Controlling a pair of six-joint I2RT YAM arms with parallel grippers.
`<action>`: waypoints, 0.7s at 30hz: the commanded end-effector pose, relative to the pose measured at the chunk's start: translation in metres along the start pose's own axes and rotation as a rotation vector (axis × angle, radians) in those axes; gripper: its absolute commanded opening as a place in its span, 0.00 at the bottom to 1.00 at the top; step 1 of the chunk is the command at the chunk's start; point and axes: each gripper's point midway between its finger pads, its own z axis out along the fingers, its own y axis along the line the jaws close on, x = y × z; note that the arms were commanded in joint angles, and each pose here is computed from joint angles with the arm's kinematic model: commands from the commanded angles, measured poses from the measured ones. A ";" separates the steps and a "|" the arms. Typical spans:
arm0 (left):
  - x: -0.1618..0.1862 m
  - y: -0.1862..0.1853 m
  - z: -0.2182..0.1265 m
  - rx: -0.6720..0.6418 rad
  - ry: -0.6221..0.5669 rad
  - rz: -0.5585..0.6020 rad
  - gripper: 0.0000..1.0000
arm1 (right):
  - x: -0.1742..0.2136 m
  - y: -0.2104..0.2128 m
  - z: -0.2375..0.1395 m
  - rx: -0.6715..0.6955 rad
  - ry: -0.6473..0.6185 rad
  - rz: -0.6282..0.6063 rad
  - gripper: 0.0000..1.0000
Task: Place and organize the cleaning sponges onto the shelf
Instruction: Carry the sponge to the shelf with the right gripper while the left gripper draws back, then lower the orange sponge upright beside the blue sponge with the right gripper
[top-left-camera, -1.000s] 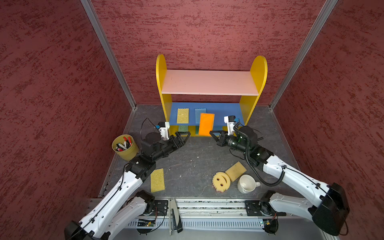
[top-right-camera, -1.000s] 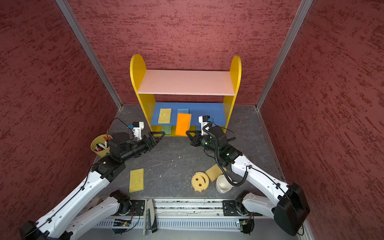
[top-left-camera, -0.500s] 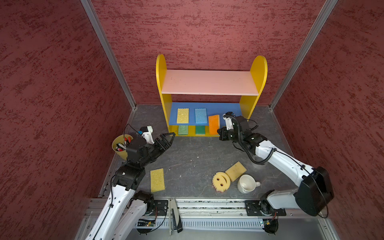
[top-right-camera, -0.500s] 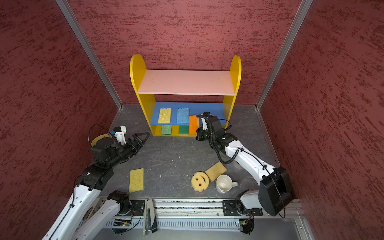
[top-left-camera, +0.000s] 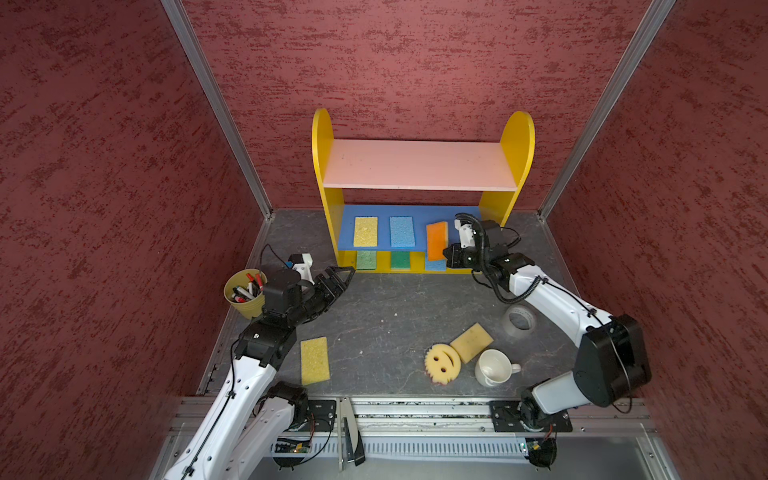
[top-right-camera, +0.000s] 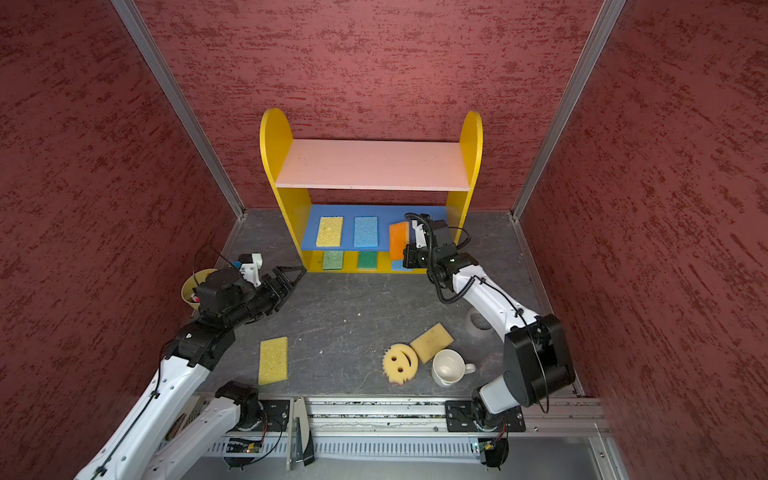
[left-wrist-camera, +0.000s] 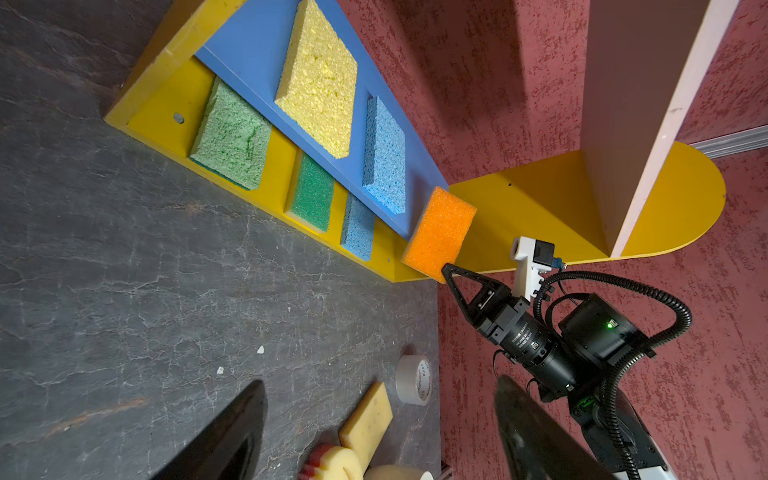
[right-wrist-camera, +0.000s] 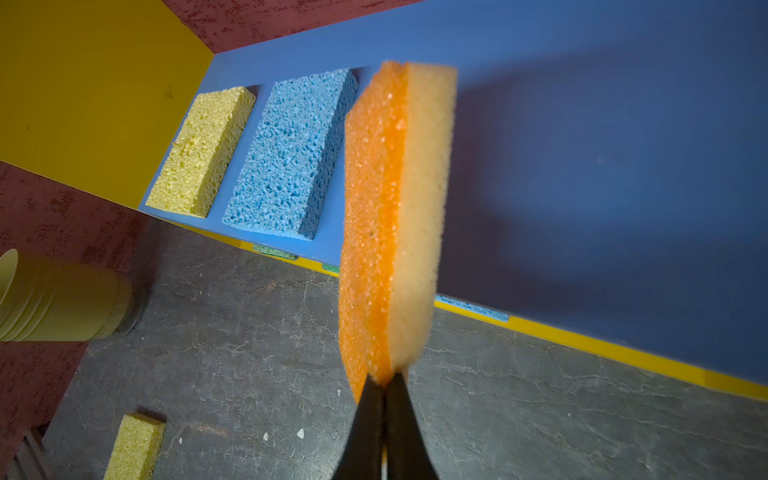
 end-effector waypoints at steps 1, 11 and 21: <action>0.000 -0.002 0.002 0.023 0.010 -0.004 0.86 | -0.010 0.003 0.002 -0.019 -0.004 -0.014 0.00; -0.003 0.005 -0.004 0.002 -0.011 0.001 0.86 | -0.012 -0.007 0.017 0.019 0.020 0.002 0.00; -0.008 0.013 -0.005 -0.012 -0.024 -0.014 0.86 | -0.015 -0.019 0.022 0.092 0.032 -0.001 0.00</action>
